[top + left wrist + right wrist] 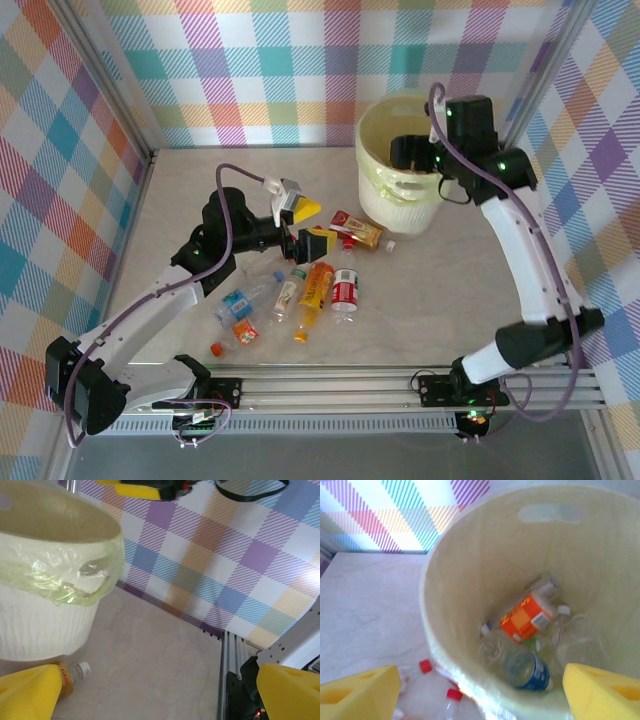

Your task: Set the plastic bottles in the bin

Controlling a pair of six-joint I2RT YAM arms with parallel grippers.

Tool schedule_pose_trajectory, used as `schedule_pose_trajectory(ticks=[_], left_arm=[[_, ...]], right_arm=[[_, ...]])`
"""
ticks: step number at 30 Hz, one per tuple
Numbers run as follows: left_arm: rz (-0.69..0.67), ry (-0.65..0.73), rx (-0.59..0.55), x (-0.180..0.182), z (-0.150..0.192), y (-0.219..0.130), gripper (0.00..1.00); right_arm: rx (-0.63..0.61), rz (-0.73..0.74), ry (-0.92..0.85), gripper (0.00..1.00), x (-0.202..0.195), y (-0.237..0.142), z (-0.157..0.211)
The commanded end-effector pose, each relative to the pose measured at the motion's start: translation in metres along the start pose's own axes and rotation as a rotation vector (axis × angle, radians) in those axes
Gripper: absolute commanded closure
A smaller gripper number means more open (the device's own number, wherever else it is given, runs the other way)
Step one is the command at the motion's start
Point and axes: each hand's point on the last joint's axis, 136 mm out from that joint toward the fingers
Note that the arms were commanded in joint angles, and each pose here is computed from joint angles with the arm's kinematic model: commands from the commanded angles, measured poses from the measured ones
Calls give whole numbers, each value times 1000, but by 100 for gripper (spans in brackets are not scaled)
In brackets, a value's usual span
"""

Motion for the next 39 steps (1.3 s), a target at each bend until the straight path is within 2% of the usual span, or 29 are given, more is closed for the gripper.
schedule_pose_trajectory(ticks=[1,6,11,14,19,22,25,30,36,39], left_arm=[[19,58,19,-8,-4,1,0],[12,61,43,-7,-2,3,0],[-24,48,60,-12,-17,-1,0],[-89,10,109,-11,-20,-10,0],[-202,-98,219,-13,1,-40,0],[-257,-167,199,-14,15,-59,0],[-403,-240,142,0,27,-84,0],[-496,-233,108,6,48,-112,0],[-399,-206,254,-2,92,-107,0],[-348,-196,249,-4,105,-102,0]], right_arm=[[44,-51,56,16,13,-11,30],[125,-158,113,15,34,-20,88],[201,-206,161,13,44,-17,147],[235,-239,180,12,50,-14,174],[298,-255,202,10,57,-1,209],[332,-257,220,10,63,8,222],[366,-218,245,10,65,19,234],[422,-180,279,12,76,37,256],[499,-156,300,14,93,57,277],[527,-151,335,14,103,69,285]])
Point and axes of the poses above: each hand's point on the last joint's axis, 136 mm out from that joint toward the fingers, its own y axis out along the fingers, its own x axis along the line the jaws close on, z = x × y, and after that the axes turned 5 degrees about -y, right-handed
